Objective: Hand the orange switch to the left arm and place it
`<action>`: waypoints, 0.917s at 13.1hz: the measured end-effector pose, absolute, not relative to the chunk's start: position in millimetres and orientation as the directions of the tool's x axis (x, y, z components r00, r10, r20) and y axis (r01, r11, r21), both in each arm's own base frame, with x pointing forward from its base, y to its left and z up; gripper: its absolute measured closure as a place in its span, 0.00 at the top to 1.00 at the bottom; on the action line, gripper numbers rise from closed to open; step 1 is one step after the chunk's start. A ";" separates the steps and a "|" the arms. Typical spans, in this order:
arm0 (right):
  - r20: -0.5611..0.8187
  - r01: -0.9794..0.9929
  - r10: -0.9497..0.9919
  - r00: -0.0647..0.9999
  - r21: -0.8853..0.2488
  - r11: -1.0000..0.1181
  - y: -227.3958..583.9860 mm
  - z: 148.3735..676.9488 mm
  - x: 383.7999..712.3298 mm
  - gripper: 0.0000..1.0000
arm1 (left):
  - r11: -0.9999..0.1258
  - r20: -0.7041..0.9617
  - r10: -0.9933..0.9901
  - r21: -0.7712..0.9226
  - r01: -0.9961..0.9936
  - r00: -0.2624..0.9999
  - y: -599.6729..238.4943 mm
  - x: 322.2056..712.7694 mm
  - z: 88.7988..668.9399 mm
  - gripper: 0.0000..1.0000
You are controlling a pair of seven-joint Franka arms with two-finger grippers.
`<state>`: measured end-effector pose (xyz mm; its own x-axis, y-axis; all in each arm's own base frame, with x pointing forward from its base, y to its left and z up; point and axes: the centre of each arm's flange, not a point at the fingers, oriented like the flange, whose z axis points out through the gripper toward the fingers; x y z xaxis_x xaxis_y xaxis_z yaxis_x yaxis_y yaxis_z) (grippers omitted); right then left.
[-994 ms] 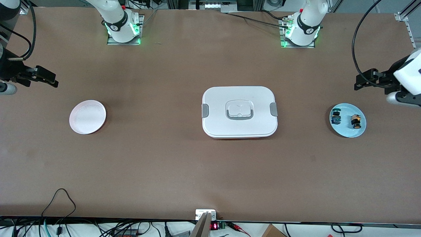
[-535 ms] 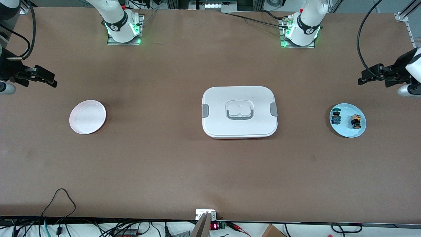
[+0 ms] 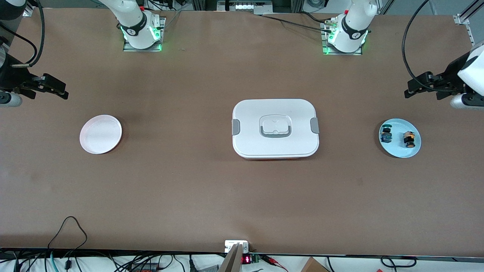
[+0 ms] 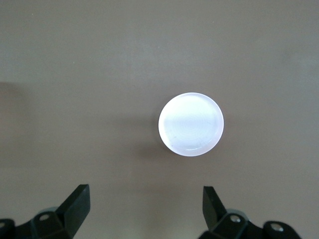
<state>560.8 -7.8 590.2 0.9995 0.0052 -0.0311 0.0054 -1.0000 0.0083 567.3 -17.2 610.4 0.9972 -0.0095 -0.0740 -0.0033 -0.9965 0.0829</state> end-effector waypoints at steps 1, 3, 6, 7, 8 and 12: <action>-0.034 0.005 0.005 0.999 0.009 -1.000 -7.9 589.7 560.4 1.00 | -0.997 -0.075 -0.009 0.083 -0.003 0.997 -18.5 569.7 609.0 1.00; -0.044 0.005 0.004 0.999 0.010 -1.000 -8.8 586.2 558.2 1.00 | -0.997 -0.077 -0.007 0.083 -0.001 0.997 -17.6 573.1 606.8 1.00; -0.048 0.004 0.004 0.999 0.009 -1.000 -9.4 584.5 554.8 1.00 | -0.997 -0.072 0.000 0.082 0.006 0.997 -13.6 574.0 608.7 1.00; -0.046 0.005 0.004 0.999 0.009 -1.000 -9.2 585.6 554.4 1.00 | -0.997 -0.072 -0.001 0.082 0.005 0.997 -14.1 574.2 608.6 1.00; -0.043 0.005 0.005 0.999 0.008 -1.000 -9.2 586.9 553.8 1.00 | -0.997 -0.073 -0.004 0.082 0.002 0.997 -15.3 574.4 608.1 1.00; -0.040 0.006 0.005 0.999 0.008 -1.000 -9.3 589.0 552.8 1.00 | -0.997 -0.089 -0.005 0.082 0.002 0.996 -16.3 578.7 598.9 1.00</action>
